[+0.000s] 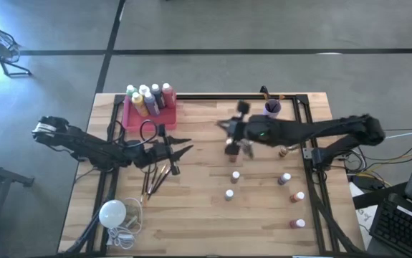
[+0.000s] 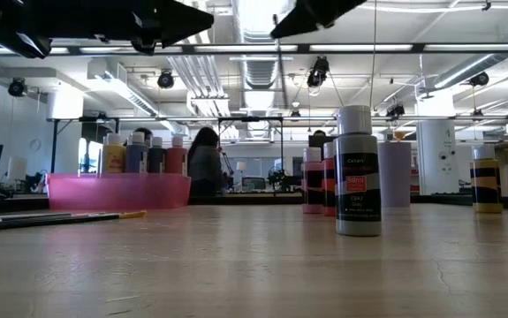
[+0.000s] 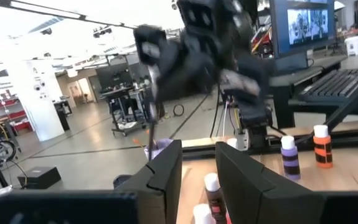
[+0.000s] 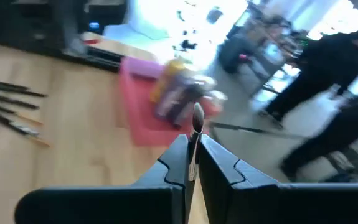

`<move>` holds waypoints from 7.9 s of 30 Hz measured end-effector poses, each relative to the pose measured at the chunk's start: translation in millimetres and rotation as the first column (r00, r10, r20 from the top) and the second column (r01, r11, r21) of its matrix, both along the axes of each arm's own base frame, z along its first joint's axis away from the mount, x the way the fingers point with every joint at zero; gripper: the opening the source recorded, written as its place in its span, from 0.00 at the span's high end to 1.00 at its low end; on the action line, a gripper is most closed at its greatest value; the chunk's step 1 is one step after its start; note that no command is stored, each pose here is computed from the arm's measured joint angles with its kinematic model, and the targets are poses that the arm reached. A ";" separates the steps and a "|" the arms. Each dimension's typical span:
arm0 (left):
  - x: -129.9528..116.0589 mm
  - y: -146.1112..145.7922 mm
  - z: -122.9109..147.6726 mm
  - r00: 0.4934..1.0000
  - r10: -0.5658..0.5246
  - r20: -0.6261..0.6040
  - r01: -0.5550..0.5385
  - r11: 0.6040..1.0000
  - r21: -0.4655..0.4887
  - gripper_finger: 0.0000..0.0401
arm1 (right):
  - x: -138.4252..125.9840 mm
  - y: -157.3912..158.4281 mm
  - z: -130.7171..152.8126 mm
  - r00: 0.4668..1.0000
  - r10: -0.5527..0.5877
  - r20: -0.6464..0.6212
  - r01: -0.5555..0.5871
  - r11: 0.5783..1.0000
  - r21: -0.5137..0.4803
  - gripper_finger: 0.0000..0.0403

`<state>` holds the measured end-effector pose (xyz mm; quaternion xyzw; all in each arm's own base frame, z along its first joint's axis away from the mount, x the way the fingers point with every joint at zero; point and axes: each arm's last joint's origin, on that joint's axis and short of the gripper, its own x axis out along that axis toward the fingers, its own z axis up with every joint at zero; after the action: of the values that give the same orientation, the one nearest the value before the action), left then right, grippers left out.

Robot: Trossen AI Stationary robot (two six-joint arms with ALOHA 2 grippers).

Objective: Pick & Place Paint Supplies
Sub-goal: Put the silver paint brush into the purple cup, then put the gold paint brush into the purple cup

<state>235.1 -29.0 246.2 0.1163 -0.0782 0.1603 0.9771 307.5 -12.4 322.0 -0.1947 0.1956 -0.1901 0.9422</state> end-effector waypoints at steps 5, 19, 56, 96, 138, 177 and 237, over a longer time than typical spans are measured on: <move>0.7 -0.2 -4.3 0.999 -0.001 -0.044 0.001 1.000 0.008 0.74 | -44.3 -13.5 31.8 0.995 -0.087 0.052 0.085 0.995 0.043 0.95; 1.4 -0.3 -9.1 0.995 0.000 -0.095 0.002 1.000 0.017 0.74 | -116.4 -60.5 47.5 0.936 -0.353 0.004 0.351 0.931 0.097 0.96; 1.3 -0.3 -9.1 0.995 -0.001 -0.095 0.003 1.000 0.017 0.74 | -164.1 -119.6 -30.7 0.861 -0.506 -0.062 0.500 0.816 0.290 0.96; 1.3 -0.4 -9.0 0.995 -0.002 -0.095 0.003 1.000 0.017 0.74 | -182.8 -125.0 -110.3 0.822 -0.567 -0.051 0.536 0.742 0.402 0.96; 1.4 -0.4 -9.1 0.995 -0.002 -0.095 0.003 1.000 0.017 0.74 | -182.9 -124.8 -110.9 0.806 -0.590 -0.040 0.542 0.709 0.451 0.89; 1.4 -0.3 -9.2 0.995 -0.001 -0.096 0.003 1.000 0.017 0.74 | -163.5 -104.9 -14.3 0.935 -0.120 0.335 -0.054 0.882 0.468 0.69; -0.7 -5.6 -16.8 0.541 -0.103 -0.835 -0.382 0.854 -0.353 0.68 | -62.0 -34.0 -39.9 0.828 0.449 0.335 -0.543 0.791 0.282 0.98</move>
<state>234.4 -34.6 229.4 -0.0714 0.4463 0.1811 0.8735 245.5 -46.4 282.1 -0.0351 0.0483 0.0829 0.9948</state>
